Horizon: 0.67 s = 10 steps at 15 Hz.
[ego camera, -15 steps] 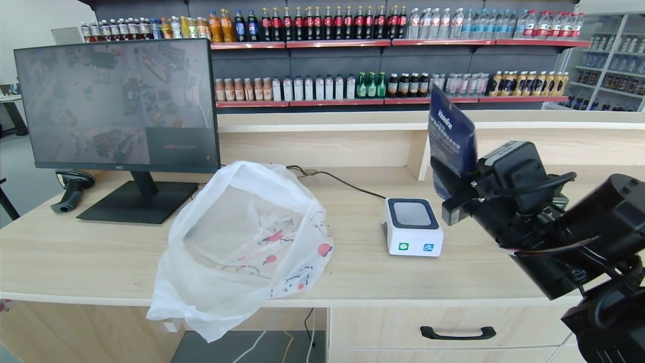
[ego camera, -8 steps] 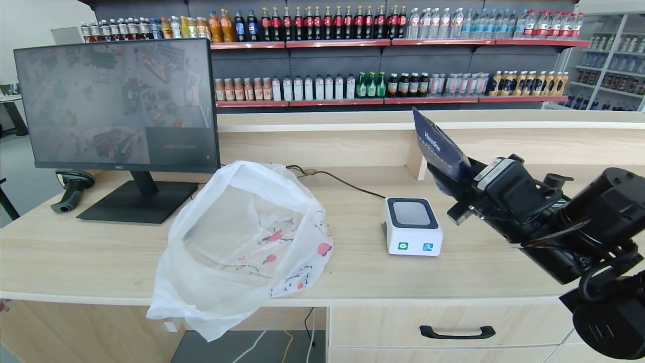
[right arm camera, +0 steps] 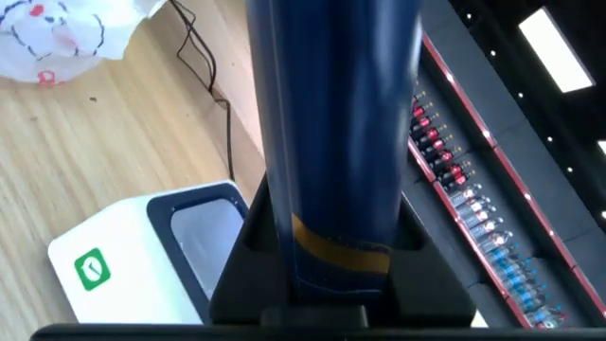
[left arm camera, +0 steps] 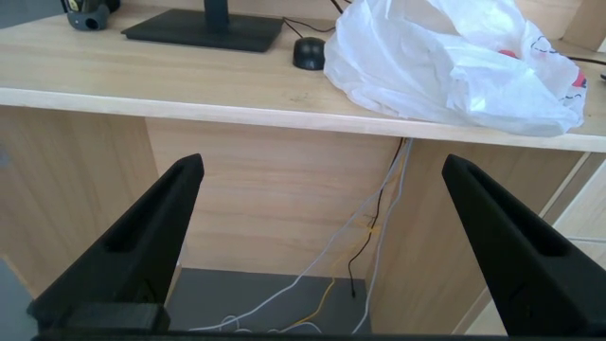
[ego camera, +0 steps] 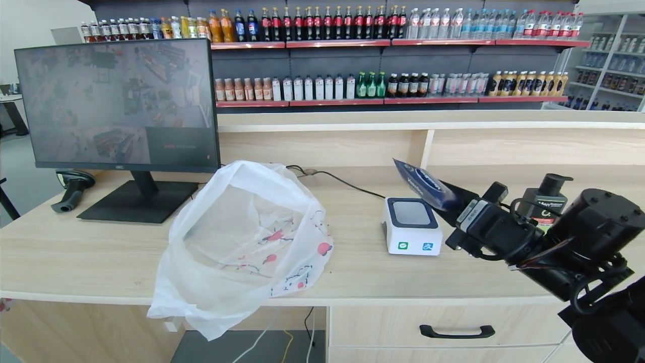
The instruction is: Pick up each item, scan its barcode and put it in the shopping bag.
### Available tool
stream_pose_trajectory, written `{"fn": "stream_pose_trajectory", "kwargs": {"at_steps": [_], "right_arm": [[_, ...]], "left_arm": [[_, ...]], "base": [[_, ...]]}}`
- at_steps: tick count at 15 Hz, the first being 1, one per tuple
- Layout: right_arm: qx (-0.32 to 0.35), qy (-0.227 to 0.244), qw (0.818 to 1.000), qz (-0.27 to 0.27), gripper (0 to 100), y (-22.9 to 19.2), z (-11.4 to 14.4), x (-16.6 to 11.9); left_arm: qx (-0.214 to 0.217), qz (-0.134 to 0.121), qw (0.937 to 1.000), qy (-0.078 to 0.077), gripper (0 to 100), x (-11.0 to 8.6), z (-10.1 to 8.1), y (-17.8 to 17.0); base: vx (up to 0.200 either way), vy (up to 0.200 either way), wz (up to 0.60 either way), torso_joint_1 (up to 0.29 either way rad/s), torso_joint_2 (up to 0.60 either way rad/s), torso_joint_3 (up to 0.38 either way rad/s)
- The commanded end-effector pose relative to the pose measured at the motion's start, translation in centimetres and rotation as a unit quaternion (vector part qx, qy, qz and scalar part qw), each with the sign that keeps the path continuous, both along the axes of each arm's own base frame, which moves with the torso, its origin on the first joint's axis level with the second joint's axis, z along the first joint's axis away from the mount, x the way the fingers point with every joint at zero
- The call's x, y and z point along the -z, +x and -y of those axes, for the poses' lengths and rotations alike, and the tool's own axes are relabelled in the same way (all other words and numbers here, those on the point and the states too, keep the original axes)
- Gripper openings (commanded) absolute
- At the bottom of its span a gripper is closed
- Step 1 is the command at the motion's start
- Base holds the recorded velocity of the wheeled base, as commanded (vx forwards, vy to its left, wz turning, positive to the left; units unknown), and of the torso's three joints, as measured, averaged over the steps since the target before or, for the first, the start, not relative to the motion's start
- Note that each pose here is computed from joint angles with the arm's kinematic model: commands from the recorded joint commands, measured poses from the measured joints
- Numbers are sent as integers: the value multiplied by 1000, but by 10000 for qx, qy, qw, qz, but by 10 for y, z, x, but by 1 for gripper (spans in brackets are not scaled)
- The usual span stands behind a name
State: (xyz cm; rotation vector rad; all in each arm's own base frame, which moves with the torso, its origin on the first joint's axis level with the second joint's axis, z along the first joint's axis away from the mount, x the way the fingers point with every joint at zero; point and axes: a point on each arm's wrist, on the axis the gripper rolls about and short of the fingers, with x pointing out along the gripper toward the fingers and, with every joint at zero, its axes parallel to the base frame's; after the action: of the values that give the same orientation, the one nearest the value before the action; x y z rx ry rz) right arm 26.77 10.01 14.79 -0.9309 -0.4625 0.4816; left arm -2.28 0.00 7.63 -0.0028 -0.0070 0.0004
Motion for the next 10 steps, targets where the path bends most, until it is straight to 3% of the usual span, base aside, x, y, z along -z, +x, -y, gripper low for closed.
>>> {"fn": "stream_pose_trajectory", "kwargs": {"at_steps": [1, 10], "right_arm": [[33, -111, 9999, -102, 0, 5, 1, 9], [-135, -294, 9995, 63, 0, 40, 3, 19]], "left_arm": [[-6, 3, 10000, -2, 100, 0, 0, 0], [2, 3, 10000, -17, 100, 0, 0, 0]], "base": [[0, 0, 0, 0, 0, 0], [0, 0, 0, 0, 0, 0]]}}
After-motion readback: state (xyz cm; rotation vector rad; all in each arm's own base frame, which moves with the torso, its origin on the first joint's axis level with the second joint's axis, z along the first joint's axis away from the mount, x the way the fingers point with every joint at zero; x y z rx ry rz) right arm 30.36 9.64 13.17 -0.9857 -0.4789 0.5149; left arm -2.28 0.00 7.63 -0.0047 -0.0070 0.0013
